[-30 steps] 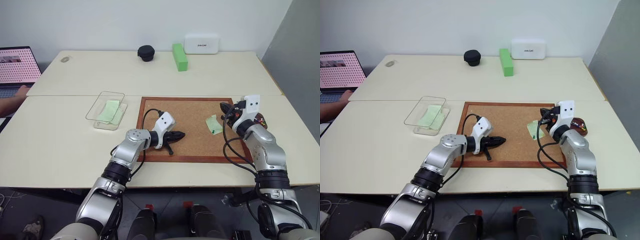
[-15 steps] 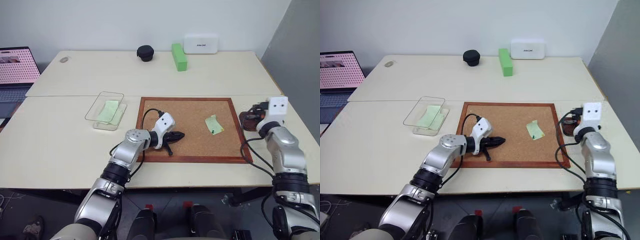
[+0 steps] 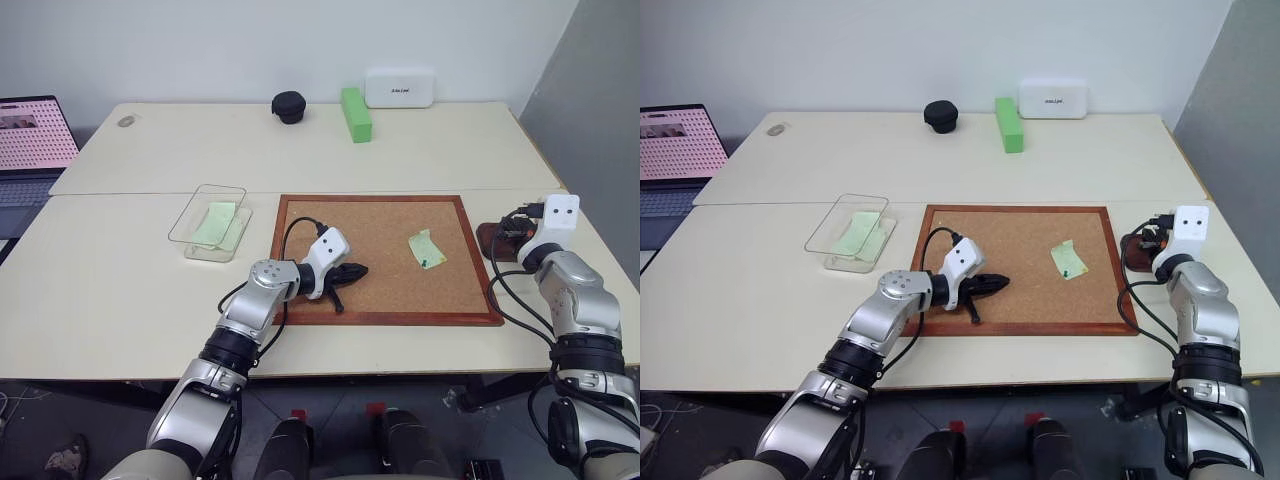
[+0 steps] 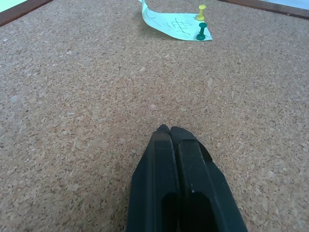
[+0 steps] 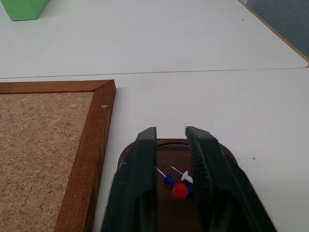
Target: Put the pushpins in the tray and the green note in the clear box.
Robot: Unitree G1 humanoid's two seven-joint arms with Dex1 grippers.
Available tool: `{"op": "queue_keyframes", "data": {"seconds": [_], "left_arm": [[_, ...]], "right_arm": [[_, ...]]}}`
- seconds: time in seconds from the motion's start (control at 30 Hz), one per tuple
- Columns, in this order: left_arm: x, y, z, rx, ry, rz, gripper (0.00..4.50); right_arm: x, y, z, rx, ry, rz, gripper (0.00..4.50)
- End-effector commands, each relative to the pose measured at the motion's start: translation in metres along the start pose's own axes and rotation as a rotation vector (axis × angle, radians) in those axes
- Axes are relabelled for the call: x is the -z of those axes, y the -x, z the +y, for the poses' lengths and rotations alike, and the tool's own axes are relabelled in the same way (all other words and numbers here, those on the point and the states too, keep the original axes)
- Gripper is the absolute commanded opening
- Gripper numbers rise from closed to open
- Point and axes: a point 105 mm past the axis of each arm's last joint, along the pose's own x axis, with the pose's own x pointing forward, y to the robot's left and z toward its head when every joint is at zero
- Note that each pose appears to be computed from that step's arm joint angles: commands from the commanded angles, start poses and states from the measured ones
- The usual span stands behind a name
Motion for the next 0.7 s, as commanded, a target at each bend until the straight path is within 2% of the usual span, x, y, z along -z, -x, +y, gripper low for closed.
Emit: {"op": "queue_keyframes", "data": {"seconds": [0.03, 0.17, 0.27, 0.33, 0.5, 0.6, 0.7], "left_arm": [[0.034, -0.002, -0.008, 0.009, 0.064, 0.115, 0.00], [0.033, -0.002, -0.007, 0.009, 0.064, 0.113, 0.00], [0.032, -0.002, -0.007, 0.011, 0.063, 0.112, 0.00], [0.032, -0.002, -0.008, 0.014, 0.063, 0.112, 0.00], [0.031, -0.003, -0.007, 0.009, 0.062, 0.108, 0.00], [0.030, -0.002, -0.007, 0.008, 0.064, 0.104, 0.00], [0.030, -0.002, -0.007, 0.009, 0.064, 0.104, 0.00]], "right_arm": [[-0.012, 0.000, -0.006, 0.012, 0.005, -0.043, 1.94], [-0.012, 0.000, -0.009, 0.025, 0.013, -0.045, 2.79], [-0.016, 0.001, -0.009, 0.019, 0.063, -0.059, 3.21], [-0.020, 0.004, 0.006, -0.064, 0.130, -0.089, 3.63], [-0.012, 0.016, 0.039, -0.277, 0.210, -0.081, 3.63], [-0.010, 0.031, 0.069, -0.452, 0.150, -0.092, 3.63], [-0.004, 0.038, 0.082, -0.509, 0.156, -0.077, 3.63]]}}
